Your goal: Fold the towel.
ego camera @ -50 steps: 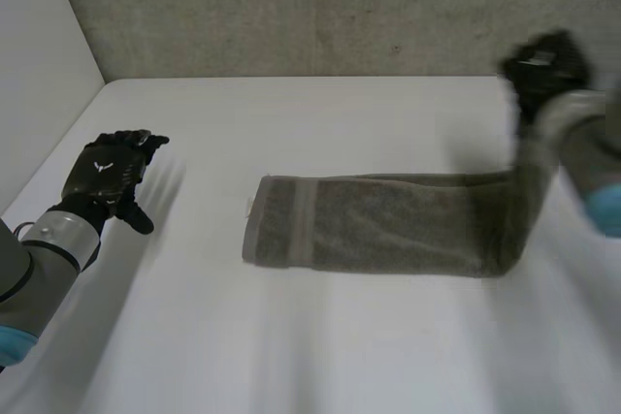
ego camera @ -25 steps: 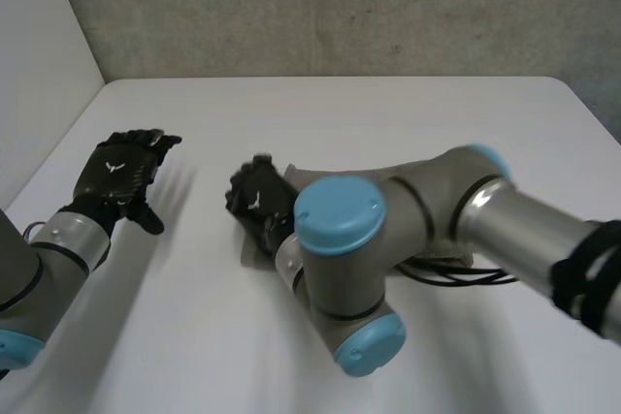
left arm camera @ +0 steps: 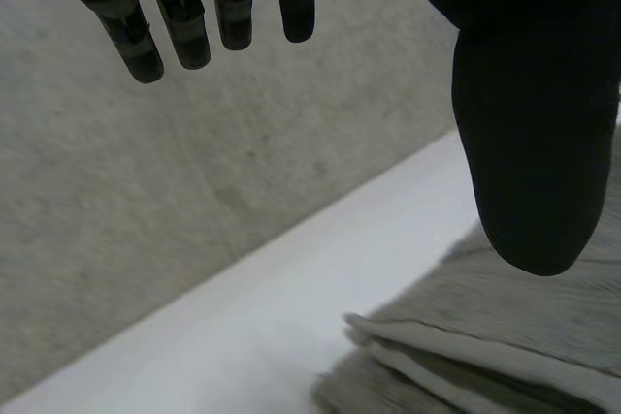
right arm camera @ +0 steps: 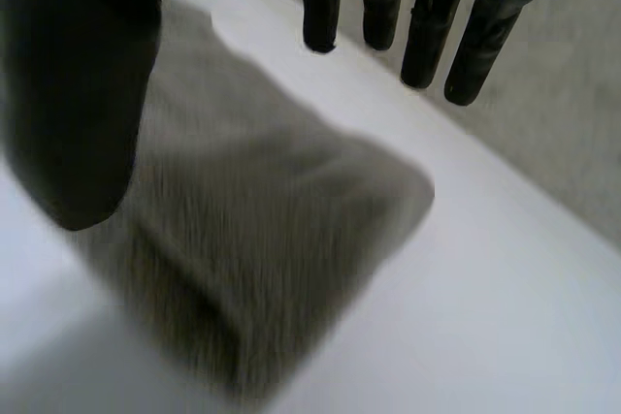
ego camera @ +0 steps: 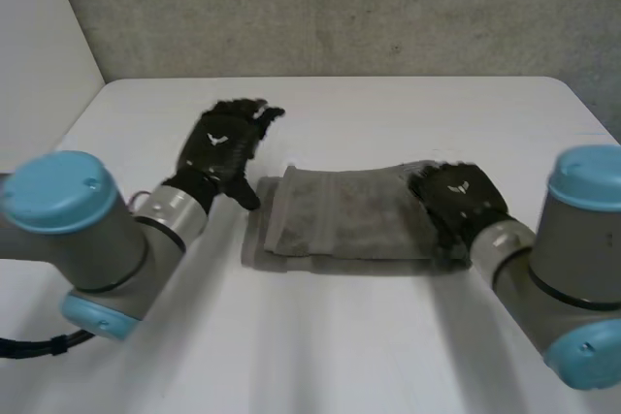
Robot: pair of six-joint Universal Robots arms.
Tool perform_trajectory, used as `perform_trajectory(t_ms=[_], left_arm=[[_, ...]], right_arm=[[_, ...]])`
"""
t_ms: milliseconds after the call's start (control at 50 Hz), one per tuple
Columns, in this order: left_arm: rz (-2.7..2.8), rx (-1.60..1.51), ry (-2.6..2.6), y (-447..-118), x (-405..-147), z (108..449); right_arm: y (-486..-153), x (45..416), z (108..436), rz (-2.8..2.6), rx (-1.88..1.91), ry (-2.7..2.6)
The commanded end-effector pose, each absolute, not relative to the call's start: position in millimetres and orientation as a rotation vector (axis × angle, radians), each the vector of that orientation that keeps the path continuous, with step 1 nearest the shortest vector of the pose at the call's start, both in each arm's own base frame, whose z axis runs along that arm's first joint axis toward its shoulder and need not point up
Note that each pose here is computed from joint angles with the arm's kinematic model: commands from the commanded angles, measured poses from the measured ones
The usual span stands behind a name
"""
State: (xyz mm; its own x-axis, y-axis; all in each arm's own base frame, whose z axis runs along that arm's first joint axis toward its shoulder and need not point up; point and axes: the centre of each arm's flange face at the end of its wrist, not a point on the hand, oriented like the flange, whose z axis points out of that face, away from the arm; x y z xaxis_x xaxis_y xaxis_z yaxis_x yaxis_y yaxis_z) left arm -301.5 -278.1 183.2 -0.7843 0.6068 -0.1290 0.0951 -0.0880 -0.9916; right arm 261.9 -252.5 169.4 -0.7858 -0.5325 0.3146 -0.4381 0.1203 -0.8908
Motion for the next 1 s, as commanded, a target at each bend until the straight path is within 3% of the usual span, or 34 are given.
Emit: perform_trajectory(t_ms=[20,140,300,340,360,380,420,440,540,600,640,700,820,860,1000], left_arm=[[1.884,-0.776,-1.865,-276,-306,166],[1.908,-0.760,-1.853,-274,-302,177],[2.057,-0.675,-1.794,-279,-286,219],[2.096,-0.659,-1.764,-280,-283,232],[2.131,-0.646,-1.731,-281,-280,244],[2.158,-0.635,-1.698,-280,-279,255],[2.186,-0.621,-1.657,-279,-279,268],[2.216,-0.601,-1.617,-279,-278,282],[2.253,-0.527,-1.514,-275,-273,314],[2.242,-0.466,-1.497,-278,-267,321],[2.227,-0.439,-1.505,-280,-265,320],[2.198,-0.411,-1.520,-282,-262,317],[2.167,-0.407,-1.556,-284,-262,308],[2.162,-0.406,-1.561,-285,-263,306],[2.154,-0.399,-1.579,-289,-264,301]], right_arm=[[-269,236,132,-1.755,-0.941,2.345],[-288,228,127,-1.805,-0.909,2.369],[-303,248,167,-2.083,-1.141,2.247],[-294,269,178,-2.130,-1.252,2.152],[-278,296,186,-2.162,-1.371,2.025],[-278,296,186,-2.163,-1.372,2.024],[-246,343,194,-2.188,-1.584,1.792],[-245,343,194,-2.189,-1.585,1.791],[-188,407,178,-2.161,-1.896,1.426],[-174,420,170,-2.131,-1.946,1.354],[-153,433,144,-2.021,-2.040,1.270],[-146,435,126,-1.934,-2.088,1.284],[-151,432,135,-1.950,-2.049,1.345],[-154,427,161,-2.013,-1.910,1.423],[-167,396,210,-2.010,-1.472,1.643]])
